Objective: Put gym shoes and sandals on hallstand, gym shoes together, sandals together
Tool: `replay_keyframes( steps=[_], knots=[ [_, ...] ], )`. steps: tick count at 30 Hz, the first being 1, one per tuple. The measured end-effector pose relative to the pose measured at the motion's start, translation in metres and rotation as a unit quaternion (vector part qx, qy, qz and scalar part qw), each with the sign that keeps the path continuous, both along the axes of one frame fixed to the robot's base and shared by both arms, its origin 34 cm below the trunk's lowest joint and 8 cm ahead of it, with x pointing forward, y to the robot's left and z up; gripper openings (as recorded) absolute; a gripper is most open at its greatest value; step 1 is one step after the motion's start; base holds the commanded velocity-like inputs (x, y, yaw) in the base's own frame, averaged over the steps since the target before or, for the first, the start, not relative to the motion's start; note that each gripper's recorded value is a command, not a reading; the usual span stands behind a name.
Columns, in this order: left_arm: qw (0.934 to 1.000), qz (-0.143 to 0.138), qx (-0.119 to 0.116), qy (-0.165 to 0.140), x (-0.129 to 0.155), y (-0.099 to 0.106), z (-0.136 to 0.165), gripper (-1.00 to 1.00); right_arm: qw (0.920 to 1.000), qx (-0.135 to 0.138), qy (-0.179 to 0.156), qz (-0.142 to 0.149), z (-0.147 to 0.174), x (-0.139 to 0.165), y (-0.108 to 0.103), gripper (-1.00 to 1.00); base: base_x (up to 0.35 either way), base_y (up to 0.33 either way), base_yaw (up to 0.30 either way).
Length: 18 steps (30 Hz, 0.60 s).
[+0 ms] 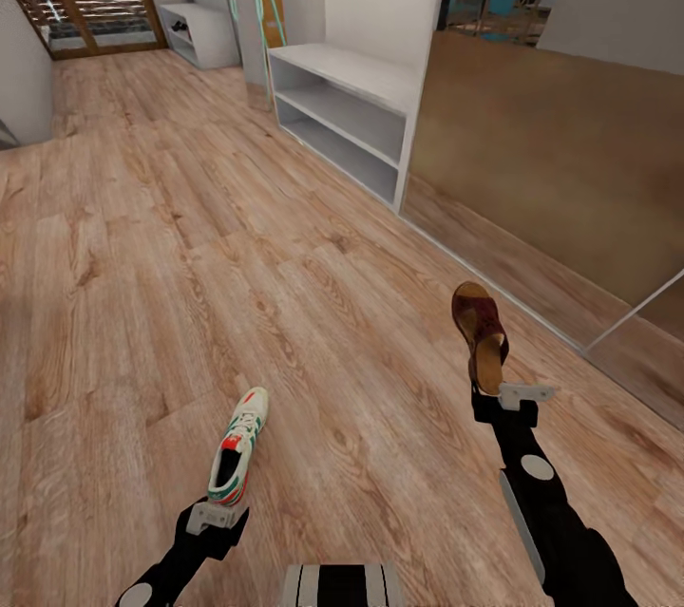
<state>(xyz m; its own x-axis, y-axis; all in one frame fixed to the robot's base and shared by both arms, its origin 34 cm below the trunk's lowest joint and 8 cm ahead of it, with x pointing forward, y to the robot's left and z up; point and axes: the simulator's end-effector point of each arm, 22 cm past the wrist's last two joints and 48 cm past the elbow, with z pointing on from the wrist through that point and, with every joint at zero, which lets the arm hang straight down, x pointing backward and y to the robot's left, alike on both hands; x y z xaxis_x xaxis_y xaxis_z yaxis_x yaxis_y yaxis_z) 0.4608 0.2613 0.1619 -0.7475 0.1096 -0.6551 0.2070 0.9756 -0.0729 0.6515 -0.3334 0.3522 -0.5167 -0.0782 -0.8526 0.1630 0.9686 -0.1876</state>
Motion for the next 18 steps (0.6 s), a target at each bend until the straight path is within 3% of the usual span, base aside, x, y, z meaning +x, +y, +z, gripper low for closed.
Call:
replay_keyframes(
  steps=[13, 18],
  knots=[
    [0.9997, 0.001, 0.0, 0.026, -0.019, 0.001, -0.021, 1.0, 0.9995, 0.001, 0.033, 0.0, -0.037, -0.012, 0.001, -1.0, 0.0, 0.0, 0.0],
    [0.9997, 0.001, 0.001, 0.025, -0.019, 0.001, -0.021, 1.0, 0.9994, 0.001, 0.033, 0.0, -0.037, -0.012, 0.001, -1.0, 0.0, 0.0, 0.0]
  ],
)
